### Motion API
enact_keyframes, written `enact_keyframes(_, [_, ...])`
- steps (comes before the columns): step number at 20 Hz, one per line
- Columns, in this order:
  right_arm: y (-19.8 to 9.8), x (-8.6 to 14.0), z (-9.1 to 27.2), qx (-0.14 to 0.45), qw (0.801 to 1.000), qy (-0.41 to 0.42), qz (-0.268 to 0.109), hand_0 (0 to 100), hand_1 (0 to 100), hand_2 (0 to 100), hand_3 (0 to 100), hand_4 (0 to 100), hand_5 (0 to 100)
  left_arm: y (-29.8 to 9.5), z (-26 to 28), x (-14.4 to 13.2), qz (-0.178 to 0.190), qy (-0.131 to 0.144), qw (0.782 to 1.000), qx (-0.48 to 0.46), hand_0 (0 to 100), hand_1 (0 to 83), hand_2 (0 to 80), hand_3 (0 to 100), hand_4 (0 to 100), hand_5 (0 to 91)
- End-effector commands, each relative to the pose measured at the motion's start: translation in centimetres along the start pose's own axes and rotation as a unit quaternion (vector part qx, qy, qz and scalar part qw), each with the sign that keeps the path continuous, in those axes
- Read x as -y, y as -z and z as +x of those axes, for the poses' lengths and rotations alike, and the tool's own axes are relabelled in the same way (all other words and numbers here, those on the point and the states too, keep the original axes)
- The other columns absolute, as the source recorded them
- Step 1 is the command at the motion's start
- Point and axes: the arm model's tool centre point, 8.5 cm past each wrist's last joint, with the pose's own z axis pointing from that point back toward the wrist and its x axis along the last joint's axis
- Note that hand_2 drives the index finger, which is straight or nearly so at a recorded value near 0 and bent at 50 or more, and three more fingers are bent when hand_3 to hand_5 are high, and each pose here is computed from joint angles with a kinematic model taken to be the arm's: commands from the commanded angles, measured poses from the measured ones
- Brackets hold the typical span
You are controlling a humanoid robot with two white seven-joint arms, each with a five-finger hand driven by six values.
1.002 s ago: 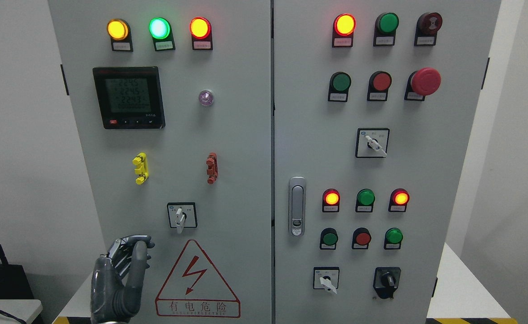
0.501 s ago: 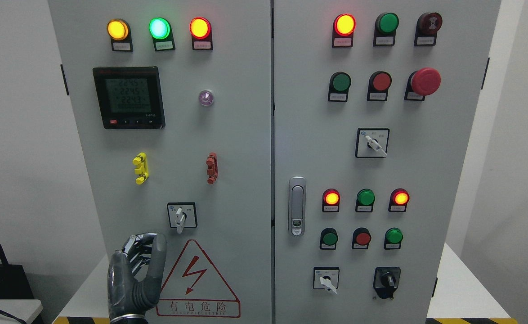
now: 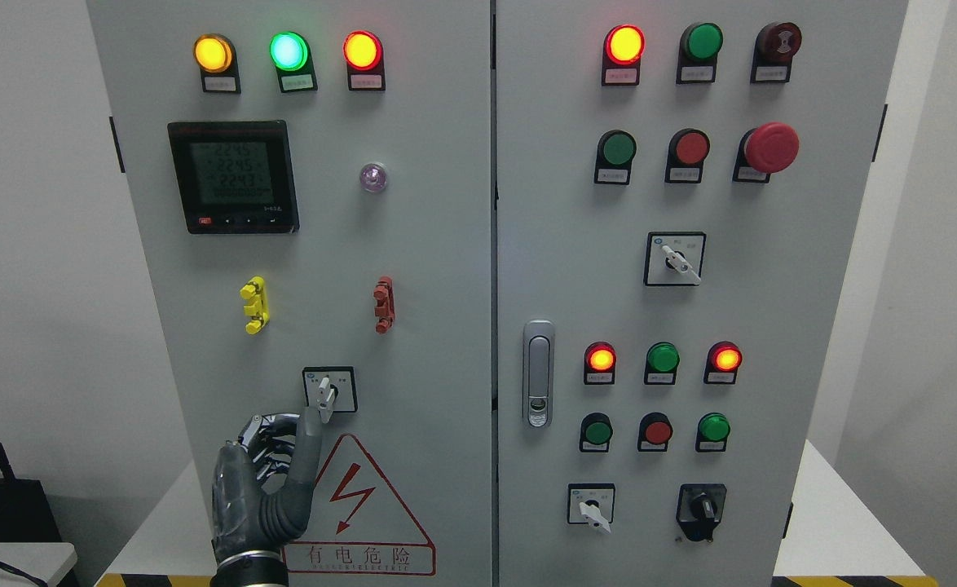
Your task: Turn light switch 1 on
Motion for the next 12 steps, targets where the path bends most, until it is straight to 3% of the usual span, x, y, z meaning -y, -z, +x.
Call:
enact_keyframes(1, [0.0, -0.01, 0.03, 0.001, 1.0, 0.008, 0.001, 12, 39, 0, 0, 0, 0, 0.1, 0.93, 1.02, 0.006, 0.006, 1.0, -0.001, 14, 30.2, 51.7, 64, 72, 69.4])
enact_keyframes(12, [0.0, -0.01, 0.03, 0.001, 1.0, 0.008, 0.001, 12, 39, 0, 0, 0, 0, 0.64, 1.8, 1.98, 0.003, 0.02, 1.0, -0.017, 15, 31.7, 52.1, 65, 73, 69.9])
